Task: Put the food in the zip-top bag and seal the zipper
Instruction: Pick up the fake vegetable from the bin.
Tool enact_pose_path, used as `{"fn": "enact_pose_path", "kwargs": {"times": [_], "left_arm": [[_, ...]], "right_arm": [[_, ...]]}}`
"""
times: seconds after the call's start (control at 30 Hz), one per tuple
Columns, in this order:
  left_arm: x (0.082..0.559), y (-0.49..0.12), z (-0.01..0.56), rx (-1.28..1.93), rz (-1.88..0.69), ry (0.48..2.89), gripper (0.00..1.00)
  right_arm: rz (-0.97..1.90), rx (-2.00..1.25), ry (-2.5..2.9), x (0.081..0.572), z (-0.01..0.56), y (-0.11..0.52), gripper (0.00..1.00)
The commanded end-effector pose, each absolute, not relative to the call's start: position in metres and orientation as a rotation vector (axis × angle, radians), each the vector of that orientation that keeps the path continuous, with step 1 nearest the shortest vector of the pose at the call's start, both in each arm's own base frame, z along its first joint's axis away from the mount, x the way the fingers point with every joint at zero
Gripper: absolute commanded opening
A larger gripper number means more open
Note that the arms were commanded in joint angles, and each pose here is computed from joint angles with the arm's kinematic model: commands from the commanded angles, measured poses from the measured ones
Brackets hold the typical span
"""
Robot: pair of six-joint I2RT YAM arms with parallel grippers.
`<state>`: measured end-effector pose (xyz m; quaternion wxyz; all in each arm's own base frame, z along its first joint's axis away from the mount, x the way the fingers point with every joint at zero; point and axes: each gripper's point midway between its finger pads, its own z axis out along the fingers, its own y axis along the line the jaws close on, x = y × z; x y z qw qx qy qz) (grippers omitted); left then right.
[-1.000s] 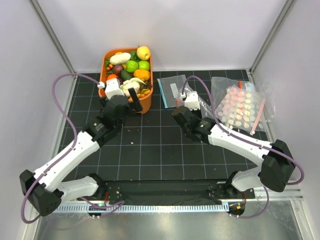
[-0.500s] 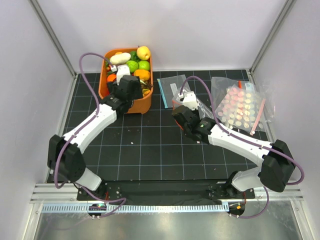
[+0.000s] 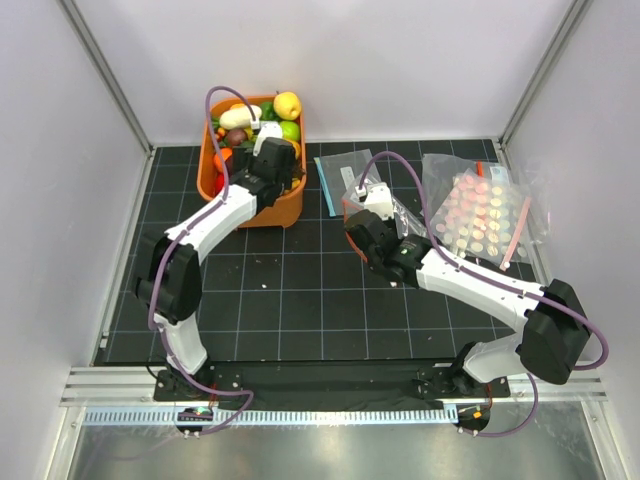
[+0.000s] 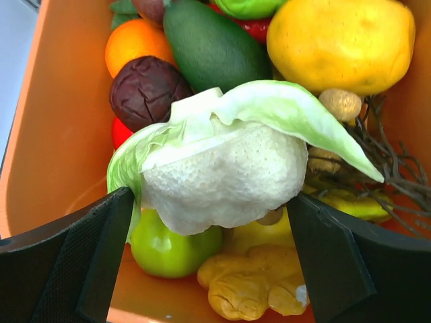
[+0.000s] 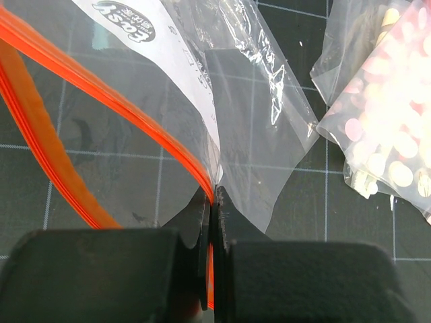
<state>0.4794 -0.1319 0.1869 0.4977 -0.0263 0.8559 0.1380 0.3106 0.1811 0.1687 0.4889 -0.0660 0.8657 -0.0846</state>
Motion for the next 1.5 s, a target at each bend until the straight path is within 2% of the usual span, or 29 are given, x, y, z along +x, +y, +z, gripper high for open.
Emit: {"fn": "enact_pose_path", "kwargs": {"times": [0.0,0.27,0.47,0.6,0.87,1.2,1.23,1.33,1.37,1.47], "left_arm": [[0.492,-0.132,0.215,-0.115,0.278,2.007,1.0],[0.486,-0.123,0.236,-0.121,0.319,1.99,1.0],[0.488,-0.15,0.252,0.03,0.135,2.026,1.0],[0.494,-0.15,0.254,0.071,0.137,2.096,1.0],[0.503,-0.149,0.233,0.17,0.192,2.205,1.0],[0.497,-0.141,0.178,0.189,0.217,2.348,1.0],[0.497,-0.14,0.174,0.184,0.219,2.361,0.98],[0.5,-0.132,0.17,0.15,0.227,2.385,0.71],[0.501,-0.13,0.174,0.14,0.225,2.375,0.57],[0.501,-0.129,0.194,0.109,0.211,2.323,0.36]], "right_arm": [[-0.159,-0.129,2.065,0.314,0.182,0.184,0.01],[-0.149,-0.125,2.06,0.313,0.183,0.183,0.01],[-0.138,-0.126,2.059,0.312,0.184,0.184,0.01],[-0.131,-0.13,2.061,0.312,0.184,0.184,0.01],[-0.123,-0.133,2.061,0.312,0.185,0.186,0.01],[-0.127,-0.131,2.058,0.312,0.185,0.185,0.01],[-0.132,-0.132,2.06,0.312,0.183,0.184,0.01],[-0.131,-0.131,2.059,0.313,0.184,0.185,0.01],[-0.13,-0.134,2.058,0.312,0.184,0.185,0.01],[-0.136,-0.134,2.061,0.312,0.182,0.185,0.01]]}}
